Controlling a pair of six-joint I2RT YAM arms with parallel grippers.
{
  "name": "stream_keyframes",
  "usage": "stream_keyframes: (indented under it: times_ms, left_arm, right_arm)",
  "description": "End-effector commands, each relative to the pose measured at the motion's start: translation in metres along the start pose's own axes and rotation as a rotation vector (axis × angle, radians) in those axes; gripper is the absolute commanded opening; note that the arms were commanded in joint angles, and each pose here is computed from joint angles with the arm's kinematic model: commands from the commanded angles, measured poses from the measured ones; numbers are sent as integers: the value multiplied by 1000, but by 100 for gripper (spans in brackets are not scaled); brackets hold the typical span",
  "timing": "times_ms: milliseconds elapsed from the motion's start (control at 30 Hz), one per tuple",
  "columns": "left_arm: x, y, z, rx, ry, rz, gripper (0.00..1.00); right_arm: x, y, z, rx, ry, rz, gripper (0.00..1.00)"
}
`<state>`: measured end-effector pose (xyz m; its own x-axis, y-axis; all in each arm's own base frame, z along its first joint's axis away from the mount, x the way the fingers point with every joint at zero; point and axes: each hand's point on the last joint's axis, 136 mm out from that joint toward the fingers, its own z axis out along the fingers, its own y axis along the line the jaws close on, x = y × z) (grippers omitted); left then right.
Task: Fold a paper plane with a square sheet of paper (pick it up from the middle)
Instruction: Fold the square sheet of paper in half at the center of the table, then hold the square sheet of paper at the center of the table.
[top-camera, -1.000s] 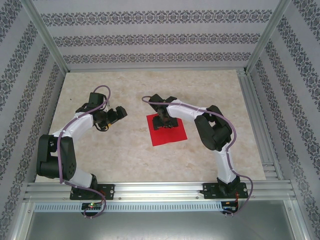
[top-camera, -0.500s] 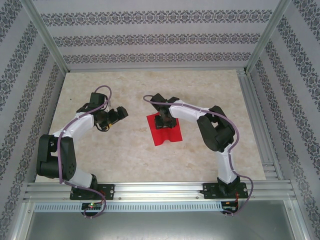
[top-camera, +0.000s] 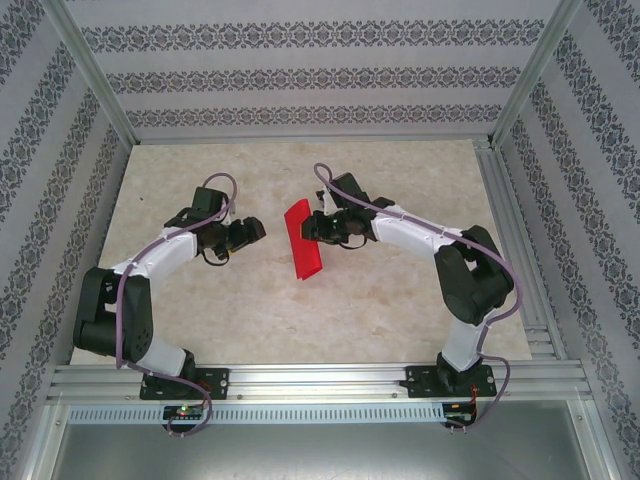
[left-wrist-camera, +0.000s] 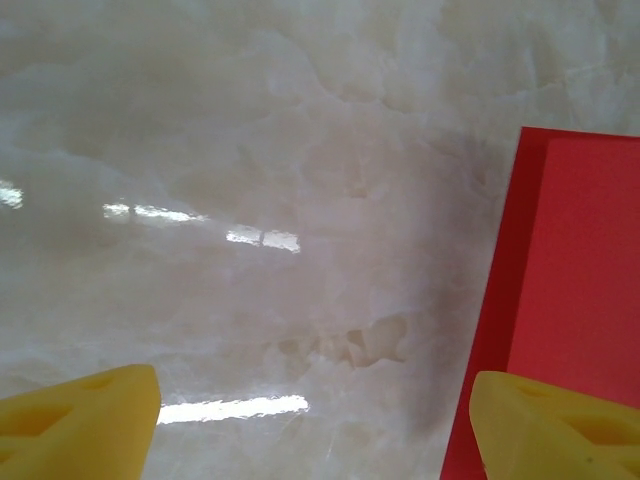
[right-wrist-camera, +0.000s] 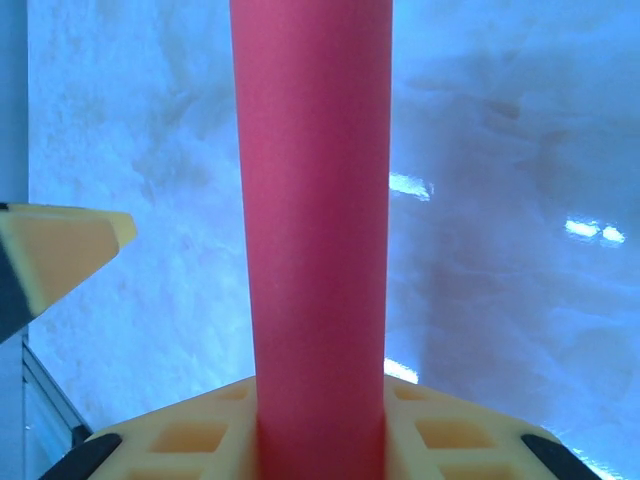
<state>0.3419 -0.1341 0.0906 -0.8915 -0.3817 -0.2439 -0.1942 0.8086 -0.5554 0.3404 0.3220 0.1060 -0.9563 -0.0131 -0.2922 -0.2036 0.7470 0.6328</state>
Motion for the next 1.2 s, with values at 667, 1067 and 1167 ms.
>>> stream_keyframes:
  times_ms: [667, 1067, 1167]
  left_arm:
    - [50, -101, 87, 189, 151, 180, 35]
    - [62, -83, 118, 78, 219, 179, 11]
    - [65, -74, 121, 41, 239, 181, 9]
  right_arm:
    - [28, -84, 35, 82, 82, 129, 36]
    - [27, -82, 29, 84, 75, 139, 41]
    - [26, -79, 22, 92, 72, 133, 46]
